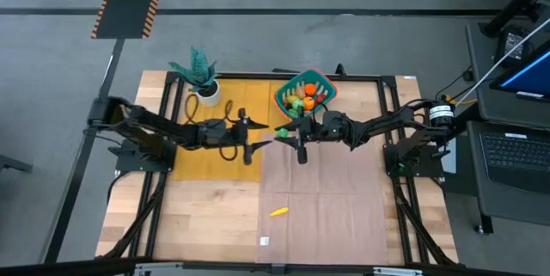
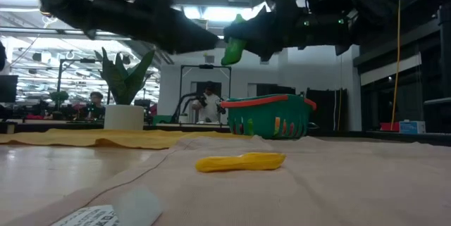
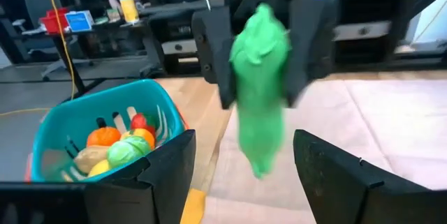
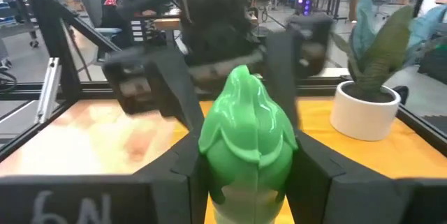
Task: Pick and placing Produce into tupperware
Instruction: Put the green peas into the basket
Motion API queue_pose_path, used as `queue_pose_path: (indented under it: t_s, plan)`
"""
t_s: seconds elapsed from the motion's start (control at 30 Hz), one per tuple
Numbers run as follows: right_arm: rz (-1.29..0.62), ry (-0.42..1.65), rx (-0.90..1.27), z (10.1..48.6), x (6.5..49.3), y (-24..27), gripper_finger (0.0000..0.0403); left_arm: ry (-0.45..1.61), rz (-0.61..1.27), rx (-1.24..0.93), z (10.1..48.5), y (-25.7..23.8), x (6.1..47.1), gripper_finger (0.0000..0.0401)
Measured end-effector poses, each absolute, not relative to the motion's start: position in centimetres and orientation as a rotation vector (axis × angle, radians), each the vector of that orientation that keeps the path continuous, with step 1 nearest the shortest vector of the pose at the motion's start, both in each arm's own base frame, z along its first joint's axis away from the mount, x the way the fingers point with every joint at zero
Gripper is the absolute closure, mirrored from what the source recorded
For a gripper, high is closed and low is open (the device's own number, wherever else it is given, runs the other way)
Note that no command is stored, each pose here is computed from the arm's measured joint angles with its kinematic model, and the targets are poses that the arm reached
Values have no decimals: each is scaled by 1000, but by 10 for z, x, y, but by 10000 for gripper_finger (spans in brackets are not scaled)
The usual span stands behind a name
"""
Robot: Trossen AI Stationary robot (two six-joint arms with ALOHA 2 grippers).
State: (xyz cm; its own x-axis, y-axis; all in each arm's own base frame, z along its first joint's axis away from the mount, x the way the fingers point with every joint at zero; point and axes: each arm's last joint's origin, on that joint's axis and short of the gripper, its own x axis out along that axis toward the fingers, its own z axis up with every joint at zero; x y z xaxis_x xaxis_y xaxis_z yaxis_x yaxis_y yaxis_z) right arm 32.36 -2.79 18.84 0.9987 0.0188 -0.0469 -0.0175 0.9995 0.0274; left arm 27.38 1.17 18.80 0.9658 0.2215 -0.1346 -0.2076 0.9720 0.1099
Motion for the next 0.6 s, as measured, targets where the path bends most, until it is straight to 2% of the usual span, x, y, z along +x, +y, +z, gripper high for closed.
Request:
queue_pose_path:
  t_s: [0.3,0.6]
  plan:
    - [-63,42,82,191,319,-52,263,79,213,11,182,10,227,173]
    - [-245,3,157,207,304,-91,263,60,219,19,184,11,224,173]
